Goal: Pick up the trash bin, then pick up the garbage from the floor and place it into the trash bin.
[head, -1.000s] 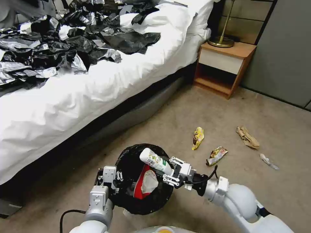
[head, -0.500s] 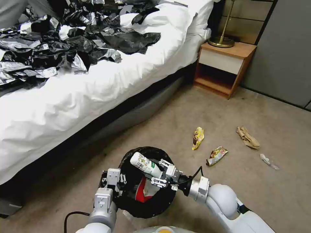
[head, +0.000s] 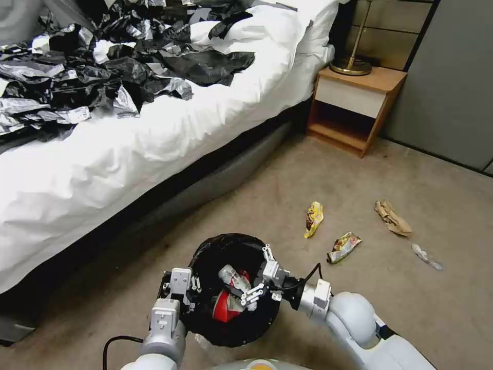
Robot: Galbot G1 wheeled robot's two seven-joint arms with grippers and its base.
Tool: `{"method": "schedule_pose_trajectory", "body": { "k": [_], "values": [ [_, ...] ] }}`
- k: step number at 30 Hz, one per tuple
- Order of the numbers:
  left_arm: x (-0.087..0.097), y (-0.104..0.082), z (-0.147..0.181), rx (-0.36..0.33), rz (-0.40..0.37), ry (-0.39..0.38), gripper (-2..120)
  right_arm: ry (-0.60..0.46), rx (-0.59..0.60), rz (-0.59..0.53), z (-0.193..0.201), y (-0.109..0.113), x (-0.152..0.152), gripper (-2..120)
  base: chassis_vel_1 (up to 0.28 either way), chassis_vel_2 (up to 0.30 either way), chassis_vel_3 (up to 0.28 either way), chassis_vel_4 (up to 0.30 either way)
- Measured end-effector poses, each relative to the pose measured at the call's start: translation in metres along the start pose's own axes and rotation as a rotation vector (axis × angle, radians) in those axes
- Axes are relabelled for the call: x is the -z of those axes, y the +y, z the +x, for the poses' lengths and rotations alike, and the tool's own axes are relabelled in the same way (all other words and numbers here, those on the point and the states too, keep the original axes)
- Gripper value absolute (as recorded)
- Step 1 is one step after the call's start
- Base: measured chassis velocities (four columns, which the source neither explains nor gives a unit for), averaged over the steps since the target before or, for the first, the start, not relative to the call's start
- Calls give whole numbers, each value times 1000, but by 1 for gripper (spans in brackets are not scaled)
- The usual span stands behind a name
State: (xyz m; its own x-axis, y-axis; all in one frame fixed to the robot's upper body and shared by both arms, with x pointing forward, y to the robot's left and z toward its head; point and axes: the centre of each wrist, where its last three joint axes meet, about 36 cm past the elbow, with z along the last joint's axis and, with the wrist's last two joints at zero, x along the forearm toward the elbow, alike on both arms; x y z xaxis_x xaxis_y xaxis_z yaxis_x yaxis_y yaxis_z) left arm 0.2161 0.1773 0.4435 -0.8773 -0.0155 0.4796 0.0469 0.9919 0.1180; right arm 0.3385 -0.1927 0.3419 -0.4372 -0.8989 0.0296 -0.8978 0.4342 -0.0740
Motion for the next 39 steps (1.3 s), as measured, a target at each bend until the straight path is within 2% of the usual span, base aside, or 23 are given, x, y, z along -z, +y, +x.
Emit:
{"method": "schedule_pose_trajectory", "body": {
  "k": [6, 9, 10, 12, 13, 16, 17, 19, 20, 23, 28, 31, 39],
  "values": [
    [-1, 4, -1, 6, -6, 1, 1, -46, -26, 50, 12, -7, 26, 114, 0, 0, 0, 0],
    [-1, 7, -3, 10, -10, 2, 1, -183, -134, 85, 24, -6, 78, 113, 0, 0, 0, 0],
    [-1, 7, -3, 10, -10, 2, 1, -183, -134, 85, 24, -6, 78, 113, 0, 0, 0, 0],
    [-1, 9, -4, 11, -11, 3, 1, -274, -259, 86, 31, 1, 107, 110, 0, 0, 0, 0],
    [-1, 9, -4, 11, -11, 3, 1, -274, -259, 86, 31, 1, 107, 110, 0, 0, 0, 0],
    [-1, 12, -5, 12, -11, 4, 1, -318, -462, 111, 46, 12, 125, 103, 0, 0, 0, 0],
    [-1, 12, -5, 12, -11, 4, 1, -318, -462, 111, 46, 12, 125, 103, 0, 0, 0, 0],
    [0, 13, -4, 10, -8, 2, 1, -303, -598, 117, 55, 26, 123, 100, 0, 0, 0, 0],
    [0, 13, -4, 10, -8, 2, 1, -303, -598, 117, 55, 26, 123, 100, 0, 0, 0, 0],
    [2, 15, -5, 7, -3, -9, 1, -269, -753, 103, 70, 52, 110, 100, 0, 0, 0, 0],
    [3, 16, -5, 2, 4, -18, 1, -261, -830, 102, 78, 62, 96, 100, 0, 0, 0, 0],
    [5, 18, -4, -3, 9, -34, 1, -249, -881, 100, 85, 64, 78, 100, 0, 0, 0, 0],
    [7, 21, -4, -2, 15, -45, 1, -208, -940, 70, 99, 75, 40, 100, 0, 0, 0, 0]
  ]
}}
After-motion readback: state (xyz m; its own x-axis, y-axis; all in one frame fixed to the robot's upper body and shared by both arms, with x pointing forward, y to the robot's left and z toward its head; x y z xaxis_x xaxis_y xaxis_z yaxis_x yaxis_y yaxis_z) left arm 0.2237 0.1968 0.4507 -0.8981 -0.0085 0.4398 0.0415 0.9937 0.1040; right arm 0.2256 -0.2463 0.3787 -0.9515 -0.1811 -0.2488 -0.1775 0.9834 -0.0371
